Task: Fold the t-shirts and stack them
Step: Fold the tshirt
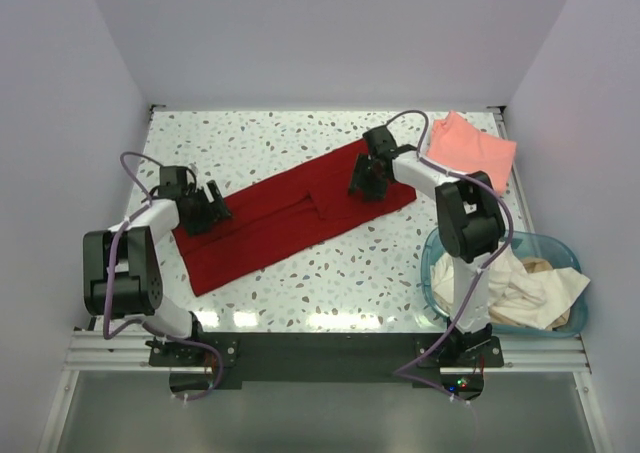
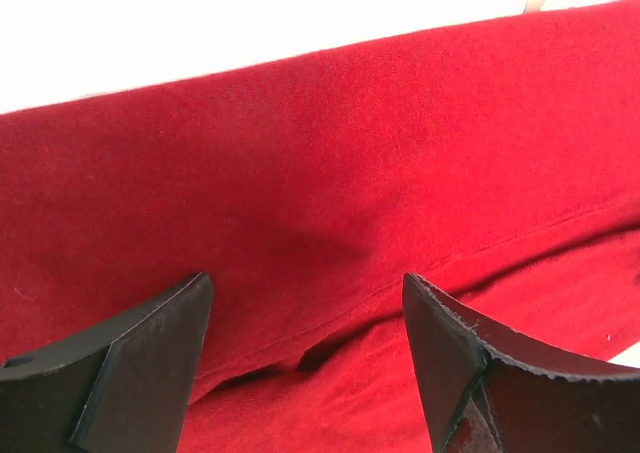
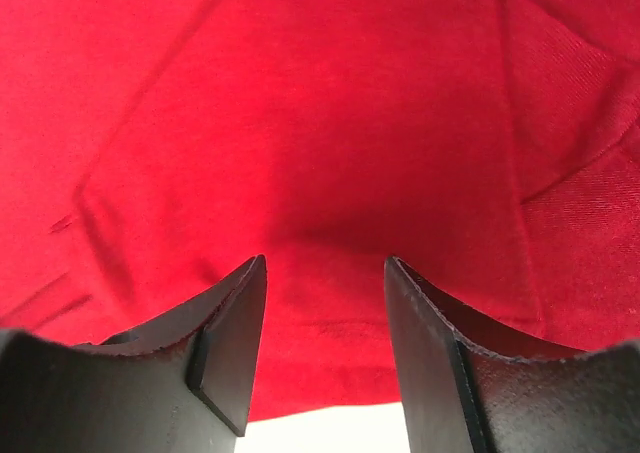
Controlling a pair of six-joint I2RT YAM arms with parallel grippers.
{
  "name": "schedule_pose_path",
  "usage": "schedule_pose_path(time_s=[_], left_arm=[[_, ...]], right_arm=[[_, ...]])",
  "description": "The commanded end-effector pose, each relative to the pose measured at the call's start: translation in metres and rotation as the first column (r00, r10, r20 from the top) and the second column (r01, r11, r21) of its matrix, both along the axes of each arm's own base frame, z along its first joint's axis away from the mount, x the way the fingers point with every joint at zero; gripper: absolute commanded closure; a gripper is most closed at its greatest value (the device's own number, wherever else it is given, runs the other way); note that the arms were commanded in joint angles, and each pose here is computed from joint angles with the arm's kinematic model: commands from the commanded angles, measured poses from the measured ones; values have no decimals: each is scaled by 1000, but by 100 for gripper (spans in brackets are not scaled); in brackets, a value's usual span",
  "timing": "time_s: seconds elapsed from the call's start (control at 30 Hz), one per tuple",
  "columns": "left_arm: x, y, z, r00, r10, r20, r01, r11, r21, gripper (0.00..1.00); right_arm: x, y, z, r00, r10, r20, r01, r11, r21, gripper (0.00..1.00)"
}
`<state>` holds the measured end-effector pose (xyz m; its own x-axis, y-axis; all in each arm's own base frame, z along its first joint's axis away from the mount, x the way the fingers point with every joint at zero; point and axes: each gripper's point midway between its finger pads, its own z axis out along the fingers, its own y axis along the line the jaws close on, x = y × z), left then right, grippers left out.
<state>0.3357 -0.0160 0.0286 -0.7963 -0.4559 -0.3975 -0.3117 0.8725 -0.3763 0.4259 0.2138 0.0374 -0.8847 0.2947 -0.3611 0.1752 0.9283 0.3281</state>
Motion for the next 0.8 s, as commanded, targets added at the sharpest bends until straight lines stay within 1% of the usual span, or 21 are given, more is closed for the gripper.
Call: schedule_pose_path(time_s=[0.0,0.07,0.1,0.23,0.3,0.33,0.37,0.4,0.47,0.57,0.63,0.67,0.73,0.77], left_arm=[[-33,-9,-11,996,34,-79,-37,999,-28,18],[-41,-13,-12,995,40,-96,-44,998,-35,18],[-47,-15,-14,993,50,-108,-55,998,-42,18],[-62,-31,-17,989,50,-137,-60,996,-72,18],[-68,-46,-15,989,50,-142,-65,993,-102,18],[-72,-58,-14,989,28,-143,-43,994,-104,18],[-75,-64,-15,986,52,-156,-70,991,-113,18],[-76,-70,-10,988,56,-144,-73,991,-114,18],[-84,-80,-11,987,64,-150,-78,993,-92,18],[-95,-91,-10,977,134,-168,-154,981,-114,18],[-99,-96,-5,977,146,-153,-164,980,-112,17],[-102,-100,-4,973,166,-158,-186,975,-118,17],[-107,-111,0,977,156,-145,-175,977,-126,17],[-110,-116,0,972,175,-155,-197,971,-138,17]], right_arm=[[2,-4,-13,997,-50,-51,49,999,-21,45],[6,-7,-16,996,-58,-65,55,997,-45,43],[6,-8,-26,994,-60,-88,55,997,-61,42],[25,-5,-26,994,-64,-87,56,994,-91,40],[35,-4,-28,995,-60,-78,52,993,-104,39],[44,-2,-30,995,-59,-76,51,992,-113,39],[50,-2,-30,996,-60,-69,52,991,-119,38],[56,-3,-31,997,-52,-64,44,991,-130,38],[73,0,-35,998,-44,-53,37,990,-138,38],[95,-3,-39,999,-30,-38,24,986,-163,38],[111,-3,-32,1000,-27,-2,27,989,-145,37],[115,-4,-40,1000,-26,-4,25,989,-143,37],[126,-4,-39,999,-22,23,25,993,-114,38],[130,-3,-40,999,-23,27,26,994,-102,38]])
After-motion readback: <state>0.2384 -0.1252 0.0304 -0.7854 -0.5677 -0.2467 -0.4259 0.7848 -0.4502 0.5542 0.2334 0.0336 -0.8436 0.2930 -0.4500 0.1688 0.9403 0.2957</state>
